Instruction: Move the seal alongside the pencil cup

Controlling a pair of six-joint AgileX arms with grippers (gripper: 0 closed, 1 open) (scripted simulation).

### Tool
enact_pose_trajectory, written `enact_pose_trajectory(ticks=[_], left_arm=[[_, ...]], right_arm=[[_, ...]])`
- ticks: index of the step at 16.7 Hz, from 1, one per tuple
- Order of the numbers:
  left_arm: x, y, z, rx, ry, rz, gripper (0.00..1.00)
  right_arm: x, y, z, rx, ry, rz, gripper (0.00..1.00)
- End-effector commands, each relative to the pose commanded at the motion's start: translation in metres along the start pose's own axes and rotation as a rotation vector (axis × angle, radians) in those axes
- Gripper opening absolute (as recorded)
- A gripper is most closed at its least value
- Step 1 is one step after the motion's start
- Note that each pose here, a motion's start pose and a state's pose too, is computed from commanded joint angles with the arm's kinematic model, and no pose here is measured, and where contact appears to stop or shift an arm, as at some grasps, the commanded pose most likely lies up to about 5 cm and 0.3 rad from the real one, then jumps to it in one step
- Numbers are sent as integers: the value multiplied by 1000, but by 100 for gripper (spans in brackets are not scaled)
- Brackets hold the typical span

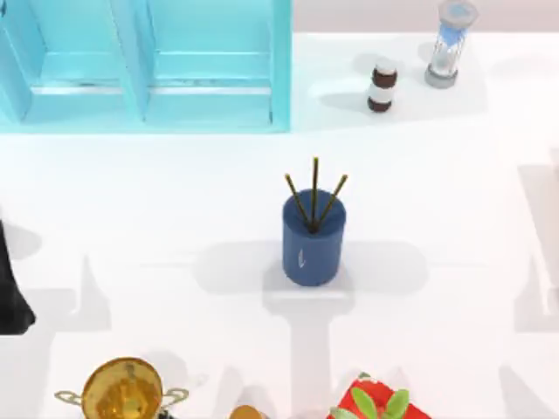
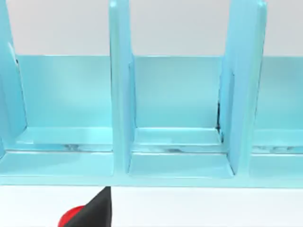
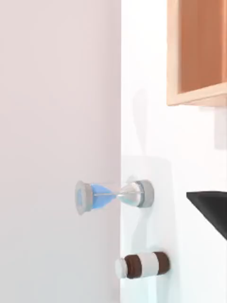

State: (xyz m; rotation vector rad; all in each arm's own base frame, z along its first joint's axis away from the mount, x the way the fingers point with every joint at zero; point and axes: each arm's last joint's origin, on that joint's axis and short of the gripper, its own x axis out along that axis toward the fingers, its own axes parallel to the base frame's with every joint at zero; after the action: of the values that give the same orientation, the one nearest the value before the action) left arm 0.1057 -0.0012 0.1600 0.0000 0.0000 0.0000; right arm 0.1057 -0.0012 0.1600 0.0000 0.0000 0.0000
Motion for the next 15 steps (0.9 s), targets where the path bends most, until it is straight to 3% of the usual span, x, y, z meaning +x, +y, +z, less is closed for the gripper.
enact_pose_trajectory(ticks=[4,7,11,15], left_arm=[[0,1,5,5,27,6,100],[2,2,28,21,127,21,100],[23,7,81,49,361,40,100],[80,19,122,66,706,47,100]], right_arm=[[0,0,0,0,0,0,100],[0,0,0,0,0,0,100],[0,0,0,0,0,0,100],[0,0,0,0,0,0,100]])
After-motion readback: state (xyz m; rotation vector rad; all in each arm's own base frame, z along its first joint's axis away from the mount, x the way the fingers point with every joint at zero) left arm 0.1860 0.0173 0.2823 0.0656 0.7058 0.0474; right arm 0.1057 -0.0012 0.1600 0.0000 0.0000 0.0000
